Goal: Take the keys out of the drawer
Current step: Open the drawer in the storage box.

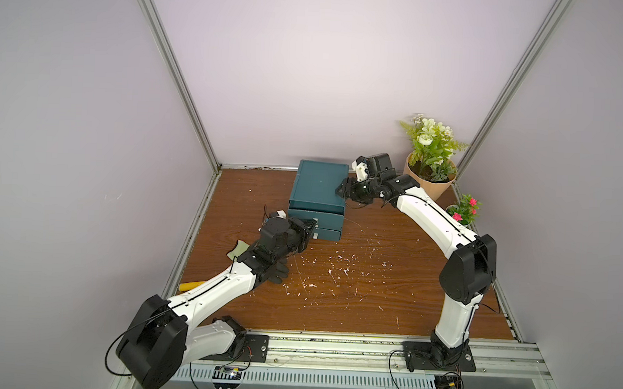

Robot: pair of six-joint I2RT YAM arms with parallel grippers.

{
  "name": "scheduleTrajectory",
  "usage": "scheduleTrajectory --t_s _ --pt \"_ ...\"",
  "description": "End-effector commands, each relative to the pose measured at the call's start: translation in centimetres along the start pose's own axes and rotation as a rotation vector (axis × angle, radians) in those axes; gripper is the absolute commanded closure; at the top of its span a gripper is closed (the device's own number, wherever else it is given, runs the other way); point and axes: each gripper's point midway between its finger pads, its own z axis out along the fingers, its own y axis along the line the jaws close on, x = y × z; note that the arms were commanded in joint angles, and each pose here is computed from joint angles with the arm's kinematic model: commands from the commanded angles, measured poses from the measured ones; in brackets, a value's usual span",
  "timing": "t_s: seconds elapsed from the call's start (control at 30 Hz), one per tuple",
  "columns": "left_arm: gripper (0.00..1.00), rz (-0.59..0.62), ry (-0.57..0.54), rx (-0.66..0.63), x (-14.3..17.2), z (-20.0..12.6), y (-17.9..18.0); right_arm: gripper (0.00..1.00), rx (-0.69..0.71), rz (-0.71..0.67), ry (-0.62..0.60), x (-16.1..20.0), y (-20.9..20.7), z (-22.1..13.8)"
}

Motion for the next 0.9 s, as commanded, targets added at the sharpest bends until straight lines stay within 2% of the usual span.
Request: scheduleTrajectory --t_s 0.0,0.4,0.87 --pt "1.00 0.027 0.046 0.004 1.5 -0.5 -0.2 0.36 -0.019 -0.015 -0.031 -0.7 0.7 -1.1" --pt "1.00 0.024 0.063 -0.065 3.9 -3.3 2.2 0.36 -0.038 -0.007 -0.031 -0.2 0.7 -1.3" --pt "1.00 0.046 0.096 -0.058 4.9 -5.0 2.1 0.37 -0.043 0.006 -0.020 0.7 0.7 -2.0"
